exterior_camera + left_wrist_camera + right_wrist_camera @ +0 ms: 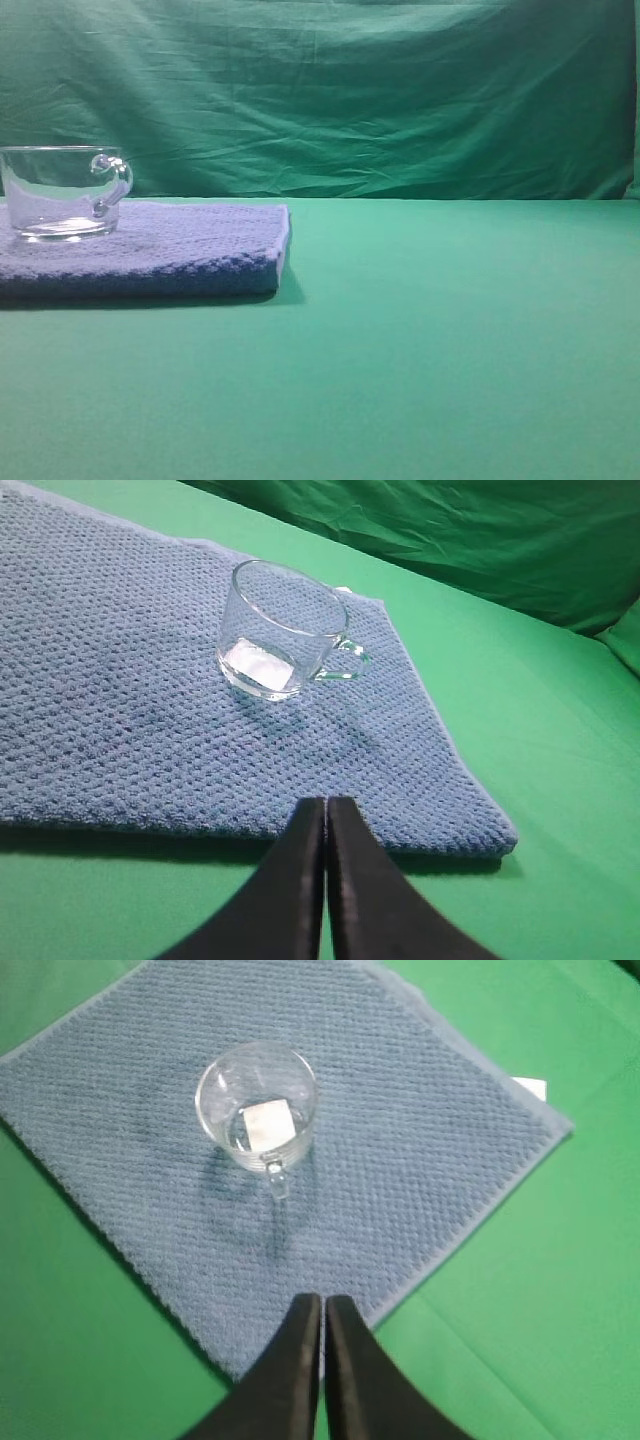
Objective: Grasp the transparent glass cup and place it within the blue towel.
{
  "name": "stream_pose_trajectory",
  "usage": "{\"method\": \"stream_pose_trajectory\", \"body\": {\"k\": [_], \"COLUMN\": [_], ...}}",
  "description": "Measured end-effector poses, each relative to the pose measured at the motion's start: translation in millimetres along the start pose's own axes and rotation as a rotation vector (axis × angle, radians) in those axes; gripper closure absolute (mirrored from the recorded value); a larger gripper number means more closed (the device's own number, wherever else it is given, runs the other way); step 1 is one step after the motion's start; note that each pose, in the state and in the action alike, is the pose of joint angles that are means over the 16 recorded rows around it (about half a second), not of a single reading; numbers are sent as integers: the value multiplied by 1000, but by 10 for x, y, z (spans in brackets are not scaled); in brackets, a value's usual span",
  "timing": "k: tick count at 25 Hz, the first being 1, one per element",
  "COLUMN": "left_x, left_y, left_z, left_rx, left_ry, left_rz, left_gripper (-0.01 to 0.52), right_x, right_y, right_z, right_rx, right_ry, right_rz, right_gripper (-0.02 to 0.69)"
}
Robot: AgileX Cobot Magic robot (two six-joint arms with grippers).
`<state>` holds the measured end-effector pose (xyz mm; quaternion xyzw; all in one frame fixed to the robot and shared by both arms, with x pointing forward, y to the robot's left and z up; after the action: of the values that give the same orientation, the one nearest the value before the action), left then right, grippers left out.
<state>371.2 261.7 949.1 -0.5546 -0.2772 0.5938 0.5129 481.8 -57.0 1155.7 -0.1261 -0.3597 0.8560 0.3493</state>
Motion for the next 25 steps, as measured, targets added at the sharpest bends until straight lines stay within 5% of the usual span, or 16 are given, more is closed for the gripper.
{"method": "stream_pose_trajectory", "body": {"k": [15, 25], "left_x": [0, 0], "left_y": [0, 0], "left_z": [0, 0], "left_rx": [0, 0], "left_ry": [0, 0], "left_rz": [0, 0], "left_gripper": [514, 514], "right_x": [166, 210], "right_y": [1259, 1606], "right_z": [980, 1245], "right_rx": [-324, -455], "right_ry": [-38, -52], "right_rz": [-33, -38], "right_gripper": [665, 665]}}
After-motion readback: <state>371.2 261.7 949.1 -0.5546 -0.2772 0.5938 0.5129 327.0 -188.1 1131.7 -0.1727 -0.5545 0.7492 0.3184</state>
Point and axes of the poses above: a point on each arm's last joint axis where the gripper is mounted, z pointing back along that axis away from the gripper, x along the wrist's bending axis when the last joint is at zero, y = z × x, the point moved 9 cm from there along -z, pointing out along that axis toward the gripper, and after that the axes turned 2 degrees about -z, right-handed, at the moved point
